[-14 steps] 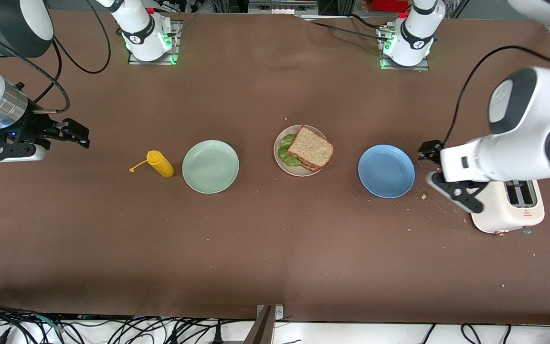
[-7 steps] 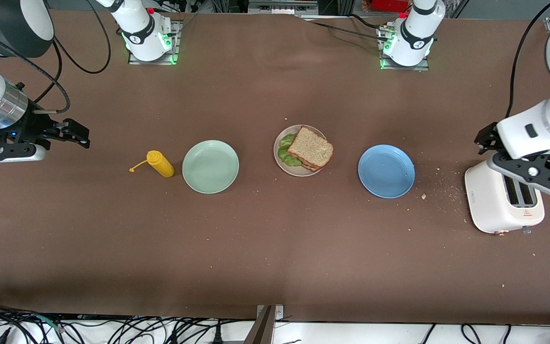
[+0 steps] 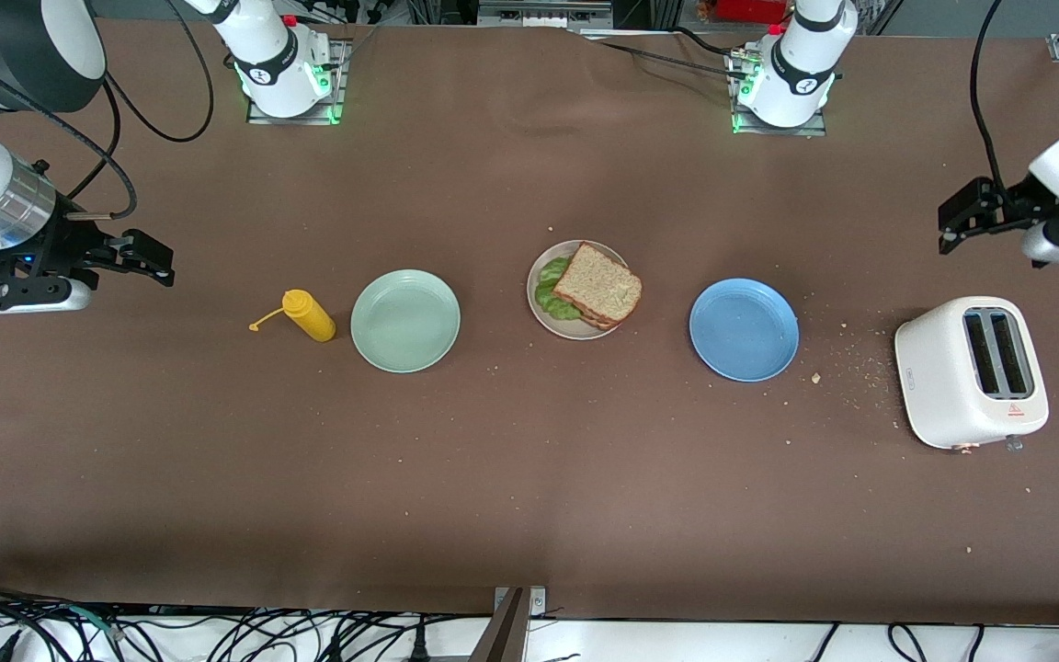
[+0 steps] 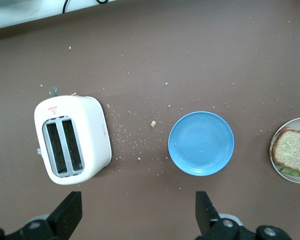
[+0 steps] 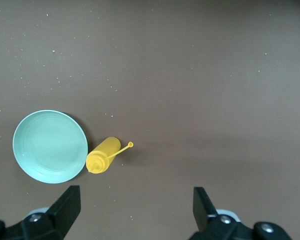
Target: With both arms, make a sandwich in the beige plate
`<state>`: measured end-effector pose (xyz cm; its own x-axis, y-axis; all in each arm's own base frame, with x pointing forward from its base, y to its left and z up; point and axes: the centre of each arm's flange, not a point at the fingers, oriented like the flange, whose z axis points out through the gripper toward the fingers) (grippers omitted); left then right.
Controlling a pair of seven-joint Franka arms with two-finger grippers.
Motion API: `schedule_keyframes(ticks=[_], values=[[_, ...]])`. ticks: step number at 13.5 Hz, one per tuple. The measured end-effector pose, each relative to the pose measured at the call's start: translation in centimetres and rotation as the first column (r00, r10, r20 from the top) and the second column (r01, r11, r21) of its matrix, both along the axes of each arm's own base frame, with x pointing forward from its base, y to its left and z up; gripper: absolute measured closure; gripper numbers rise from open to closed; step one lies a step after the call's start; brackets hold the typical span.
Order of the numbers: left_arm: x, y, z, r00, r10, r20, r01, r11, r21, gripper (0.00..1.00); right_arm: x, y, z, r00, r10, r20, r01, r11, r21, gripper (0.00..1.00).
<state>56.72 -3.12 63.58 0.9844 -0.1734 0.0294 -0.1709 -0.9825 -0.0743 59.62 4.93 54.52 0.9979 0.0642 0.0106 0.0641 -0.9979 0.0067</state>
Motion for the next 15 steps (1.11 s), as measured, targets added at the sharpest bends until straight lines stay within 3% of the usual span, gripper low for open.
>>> schedule_keyframes(ticks=[6,15], values=[[-0.6,0.6,-1.1,0.999,0.024,-0.031,-0.024,1.0,-0.008,0.0,0.0,0.0,-0.1,1.0,0.0,-0.001,0.0,1.0,0.0,0.0],[-0.7,0.0,-1.1,0.996,0.087,-0.031,-0.088,0.996,-0.021,0.0,0.1,0.0,-0.2,1.0,0.0,0.002,0.0,1.0,0.0,0.0]])
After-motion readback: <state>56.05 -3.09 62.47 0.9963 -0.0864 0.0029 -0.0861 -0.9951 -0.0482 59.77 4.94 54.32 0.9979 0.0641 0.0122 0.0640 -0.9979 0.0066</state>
